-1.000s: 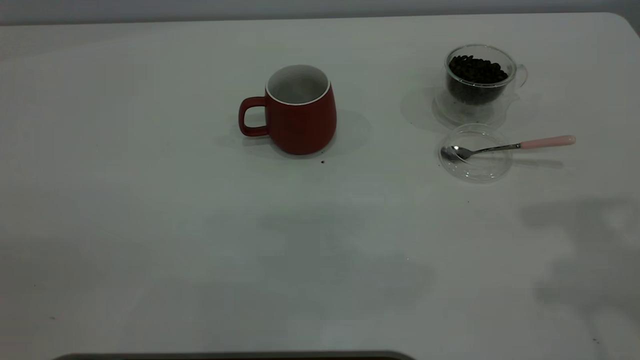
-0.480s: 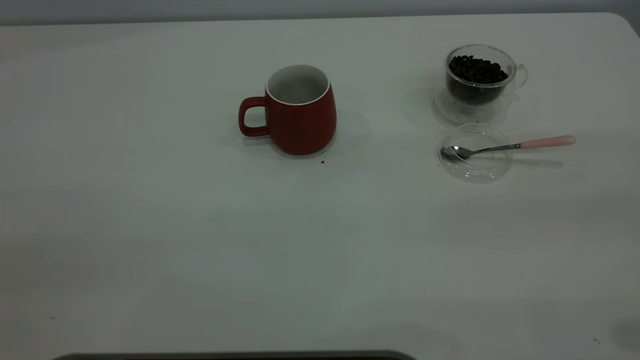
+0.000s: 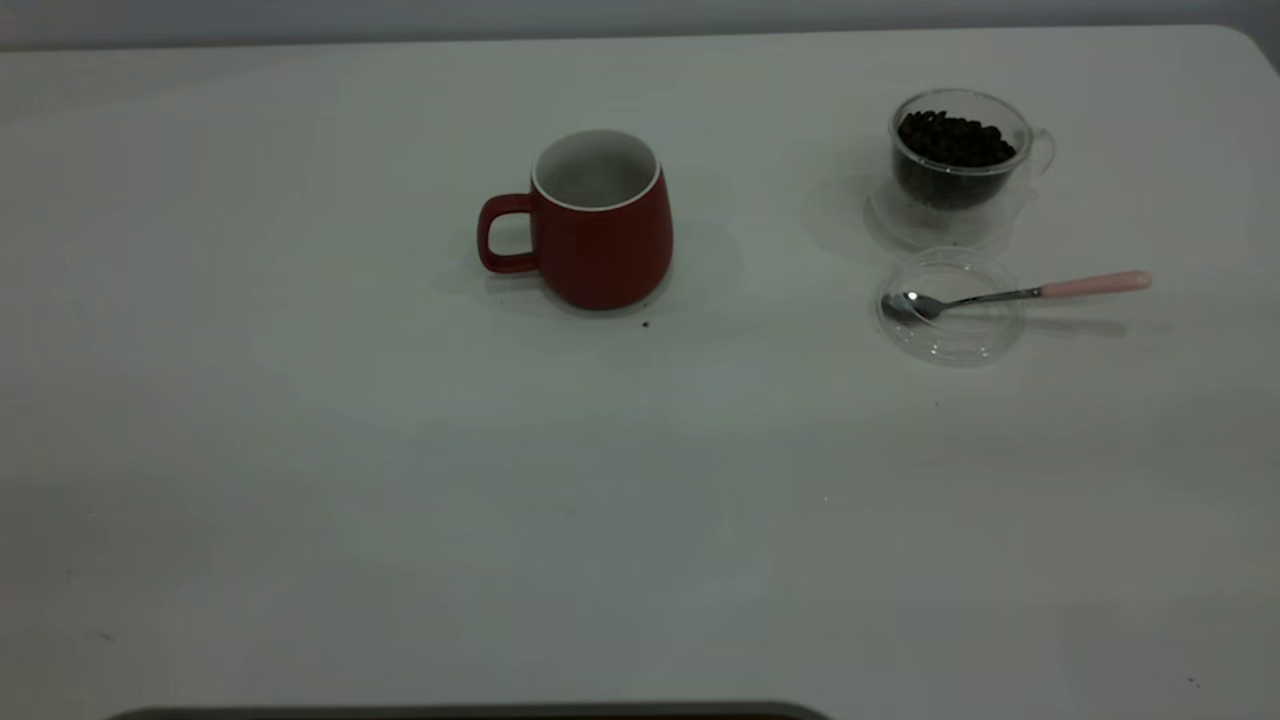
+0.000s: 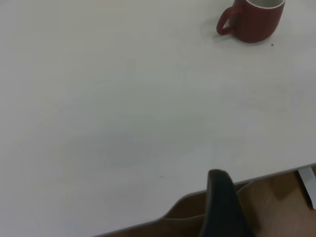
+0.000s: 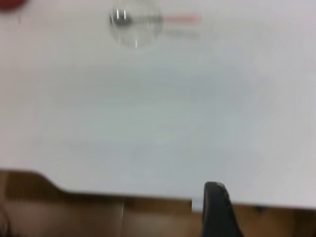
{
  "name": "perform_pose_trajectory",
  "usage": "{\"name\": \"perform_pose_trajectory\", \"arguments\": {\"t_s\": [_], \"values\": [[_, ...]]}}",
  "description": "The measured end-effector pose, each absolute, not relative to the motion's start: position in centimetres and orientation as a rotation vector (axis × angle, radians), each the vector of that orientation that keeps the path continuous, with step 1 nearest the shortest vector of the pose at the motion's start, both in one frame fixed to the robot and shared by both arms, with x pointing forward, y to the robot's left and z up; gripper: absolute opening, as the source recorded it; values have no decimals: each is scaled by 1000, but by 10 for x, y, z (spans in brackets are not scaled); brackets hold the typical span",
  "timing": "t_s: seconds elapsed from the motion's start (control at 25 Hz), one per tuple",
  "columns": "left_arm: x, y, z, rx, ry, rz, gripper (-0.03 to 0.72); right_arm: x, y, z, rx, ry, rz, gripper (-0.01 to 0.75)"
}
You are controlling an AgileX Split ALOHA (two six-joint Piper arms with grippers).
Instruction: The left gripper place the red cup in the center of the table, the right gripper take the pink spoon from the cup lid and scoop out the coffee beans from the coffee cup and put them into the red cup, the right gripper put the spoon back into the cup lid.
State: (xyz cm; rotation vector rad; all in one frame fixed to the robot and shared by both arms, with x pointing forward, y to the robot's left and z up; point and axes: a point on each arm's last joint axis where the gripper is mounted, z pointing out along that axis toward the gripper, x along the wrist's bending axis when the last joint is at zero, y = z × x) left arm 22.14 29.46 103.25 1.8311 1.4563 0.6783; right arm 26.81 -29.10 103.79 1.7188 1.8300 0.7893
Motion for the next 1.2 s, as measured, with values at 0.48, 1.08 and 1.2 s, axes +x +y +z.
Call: {"name": "perform_pose_trajectory", "arguments": {"t_s": [0.48,1.08,1.2], "values": [[221,295,1033,1831,1456,678,505,239,-290,1040,1582,1704,913,515],[221,295,1033,1831,1456,678,505,238,-290,1040,1580,1702,918,515],[221,295,1033,1831,1456,678,505,238,-290,1040,1580,1702,918,515]]}}
